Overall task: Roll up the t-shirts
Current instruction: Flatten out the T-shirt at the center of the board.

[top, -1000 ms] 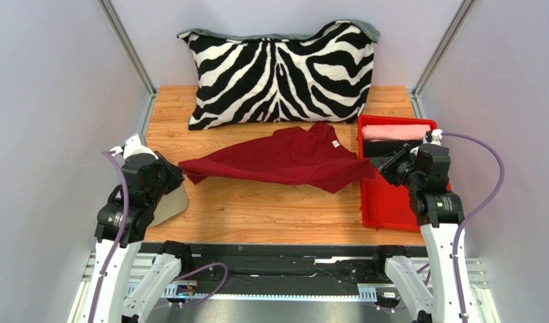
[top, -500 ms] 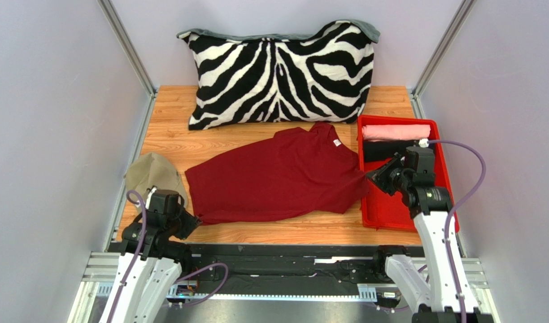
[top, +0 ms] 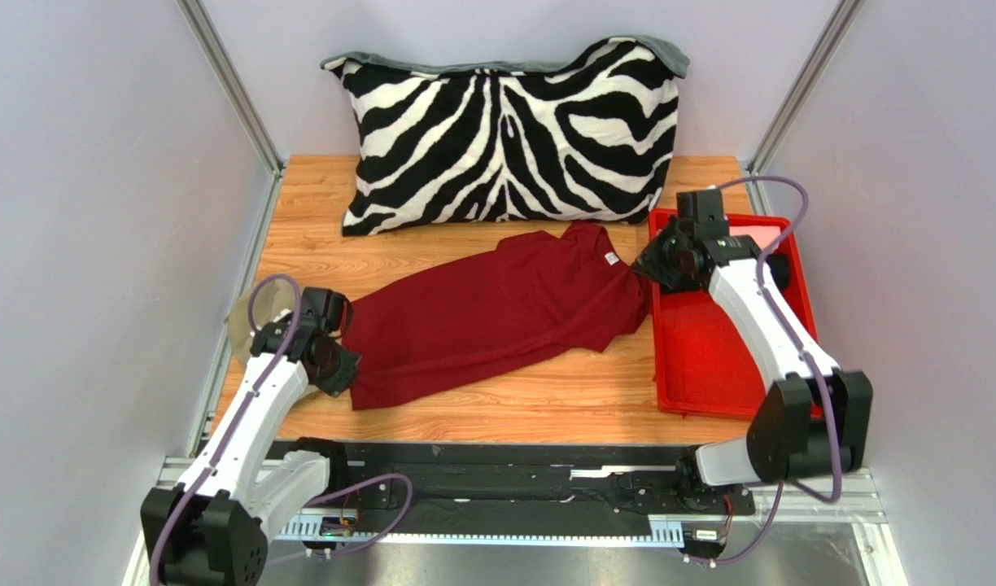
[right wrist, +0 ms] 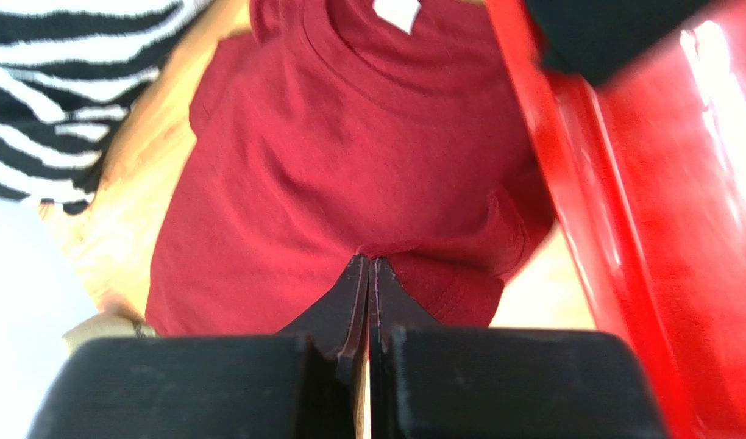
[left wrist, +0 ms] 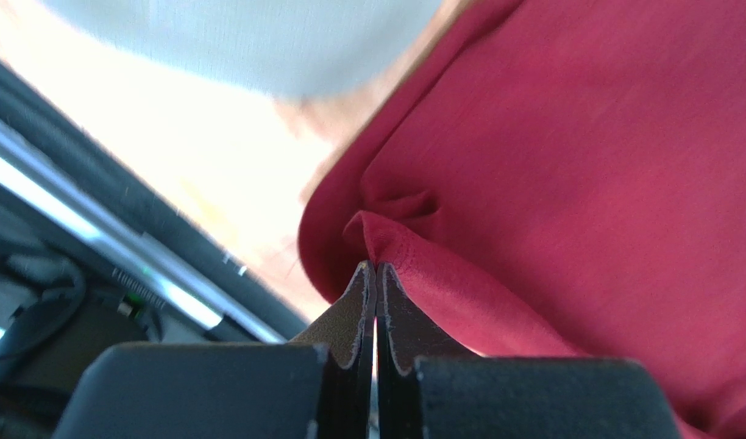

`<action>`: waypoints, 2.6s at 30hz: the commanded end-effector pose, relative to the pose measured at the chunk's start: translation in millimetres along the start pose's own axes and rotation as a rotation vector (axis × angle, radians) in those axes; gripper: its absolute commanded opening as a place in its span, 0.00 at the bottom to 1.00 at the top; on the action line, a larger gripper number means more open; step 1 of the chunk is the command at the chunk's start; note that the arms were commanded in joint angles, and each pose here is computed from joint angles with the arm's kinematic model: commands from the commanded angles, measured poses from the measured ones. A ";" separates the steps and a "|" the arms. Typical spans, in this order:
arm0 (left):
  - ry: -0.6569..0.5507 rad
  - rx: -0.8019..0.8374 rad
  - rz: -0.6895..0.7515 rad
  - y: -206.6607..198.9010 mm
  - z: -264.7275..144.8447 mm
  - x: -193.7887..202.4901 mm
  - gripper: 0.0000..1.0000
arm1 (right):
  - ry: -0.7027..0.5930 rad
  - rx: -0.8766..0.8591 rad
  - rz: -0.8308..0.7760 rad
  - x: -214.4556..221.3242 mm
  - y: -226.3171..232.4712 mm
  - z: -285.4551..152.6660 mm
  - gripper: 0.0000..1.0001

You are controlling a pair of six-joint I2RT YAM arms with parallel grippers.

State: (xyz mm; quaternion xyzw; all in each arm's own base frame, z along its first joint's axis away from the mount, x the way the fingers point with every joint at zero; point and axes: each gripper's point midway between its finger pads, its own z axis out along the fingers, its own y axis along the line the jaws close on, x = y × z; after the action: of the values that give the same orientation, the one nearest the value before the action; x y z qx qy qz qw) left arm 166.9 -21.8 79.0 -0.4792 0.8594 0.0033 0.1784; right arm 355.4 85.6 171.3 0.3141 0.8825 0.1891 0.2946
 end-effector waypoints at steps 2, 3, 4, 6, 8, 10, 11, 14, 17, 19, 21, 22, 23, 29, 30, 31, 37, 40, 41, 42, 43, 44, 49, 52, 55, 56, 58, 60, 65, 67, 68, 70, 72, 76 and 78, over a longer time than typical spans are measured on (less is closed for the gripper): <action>-0.060 -0.030 0.011 -18.7 11.6 -33.9 0.00 | -0.081 -0.020 -0.022 -39.3 33.6 26.4 0.00; -0.064 -0.030 0.015 -22.5 12.7 -36.6 0.00 | -0.081 -0.018 -0.025 -42.0 35.7 30.1 0.00; -0.070 -0.028 0.018 -27.0 12.1 -40.4 0.00 | -0.064 -0.002 -0.034 -40.1 34.1 41.6 0.00; -0.063 -0.053 0.027 -28.5 16.9 -42.0 0.00 | -0.068 -0.010 -0.045 -45.7 43.4 46.0 0.00; -0.064 -0.062 0.036 -31.3 18.2 -44.7 0.00 | -0.061 0.000 -0.064 -44.3 46.4 53.9 0.00; -0.068 -0.069 0.039 -31.1 20.5 -45.8 0.00 | -0.070 -0.016 -0.086 -46.9 57.4 52.9 0.00; -0.066 -0.069 0.039 -31.6 22.4 -45.4 0.00 | -0.088 0.014 -0.111 -47.5 55.9 57.7 0.00; -0.057 -0.074 0.035 -31.9 27.3 -43.4 0.00 | -0.093 0.026 -0.150 -48.4 66.1 60.9 0.00; -0.050 -0.077 0.037 -33.0 29.9 -42.5 0.00 | -0.109 0.026 -0.169 -53.2 74.3 63.1 0.00; -0.053 -0.080 0.041 -33.0 30.6 -43.8 0.00 | -0.098 0.034 -0.176 -51.8 73.9 68.5 0.00; -0.057 -0.075 0.043 -34.0 30.5 -45.0 0.00 | -0.092 0.040 -0.184 -51.2 71.9 73.6 0.00; -0.055 -0.070 0.050 -35.3 30.2 -45.0 0.00 | -0.091 0.046 -0.189 -51.1 70.7 75.8 0.00; -0.054 -0.067 0.051 -35.6 30.4 -45.5 0.00 | -0.094 0.045 -0.192 -52.1 71.3 77.2 0.00; -0.055 -0.057 0.063 -35.4 29.6 -49.4 0.00 | -0.085 0.070 -0.220 -51.7 66.2 88.4 0.00; -0.055 -0.062 0.062 -33.9 29.3 -49.7 0.00 | -0.088 0.078 -0.223 -52.3 64.6 89.0 0.00; -0.055 -0.065 0.062 -32.8 29.7 -50.2 0.00 | -0.091 0.087 -0.231 -53.7 62.5 89.3 0.00; -0.040 -0.016 0.092 -39.3 26.1 -49.7 0.52 | -0.098 0.060 -0.235 -54.5 66.2 88.7 0.05; -0.081 0.050 0.090 -42.4 8.8 -54.9 0.68 | -0.092 0.021 -0.254 -53.7 75.6 86.5 0.20; -0.081 0.058 0.090 -40.7 4.2 -53.9 0.68 | -0.089 0.017 -0.265 -53.9 76.6 86.2 0.29; -0.075 0.076 0.086 -41.0 -1.1 -51.9 0.69 | -0.091 0.012 -0.269 -54.3 78.6 84.8 0.33; -0.075 0.103 0.078 -40.6 -9.0 -50.0 0.69 | -0.092 0.014 -0.280 -54.0 81.0 81.8 0.37; -0.057 0.104 0.073 -35.9 -12.5 -44.2 0.69 | -0.096 0.015 -0.287 -53.8 82.5 79.7 0.45; 0.037 0.136 -0.014 -16.4 -9.6 0.9 0.67 | -0.117 0.006 -0.325 -46.6 93.5 56.3 0.50; 0.059 0.114 -0.038 -9.3 -5.4 20.6 0.64 | -0.120 -0.023 -0.342 -28.0 97.1 38.4 0.51; 0.090 0.081 -0.024 -5.4 -1.5 41.8 0.60 | -0.085 -0.036 -0.335 -0.1 85.4 31.3 0.49; 0.096 0.069 -0.040 -3.9 0.8 44.8 0.59 | -0.054 -0.012 -0.336 13.2 70.5 36.2 0.48; 0.096 0.048 -0.027 -2.2 4.3 47.8 0.58 | -0.062 -0.032 -0.322 19.8 67.3 27.4 0.48; 0.092 0.041 -0.029 -3.2 6.0 48.2 0.57 | -0.040 -0.015 -0.318 32.6 50.7 31.1 0.48; 0.087 0.054 -0.057 -13.8 18.8 49.7 0.57 | -0.019 0.001 -0.317 44.2 34.8 31.6 0.47; 0.083 0.059 -0.063 -20.2 23.6 48.6 0.57 | -0.008 0.003 -0.320 48.4 31.0 33.6 0.48; 0.077 0.056 -0.064 -22.0 25.1 47.4 0.57 | -0.008 0.003 -0.320 48.7 30.5 33.6 0.48; 0.072 0.035 -0.061 -24.7 30.2 46.4 0.56 | -0.005 0.007 -0.322 49.6 27.9 34.4 0.47; 0.062 0.004 -0.058 -25.6 34.7 44.2 0.55 | -0.005 0.009 -0.329 50.3 27.0 34.3 0.48; 0.025 0.001 -0.056 -36.2 41.9 36.4 0.52 | 0.002 0.003 -0.332 52.6 26.3 35.2 0.48; 0.012 -0.032 -0.043 -36.2 47.3 34.1 0.48 | 0.003 0.002 -0.336 52.8 26.4 35.6 0.48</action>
State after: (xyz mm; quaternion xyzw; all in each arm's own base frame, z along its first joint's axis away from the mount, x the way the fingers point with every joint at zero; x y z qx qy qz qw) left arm 167.3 -62.5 23.7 -0.4937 0.8600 0.0071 0.1290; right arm 347.8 141.9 117.8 0.1640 0.9368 0.1157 0.2867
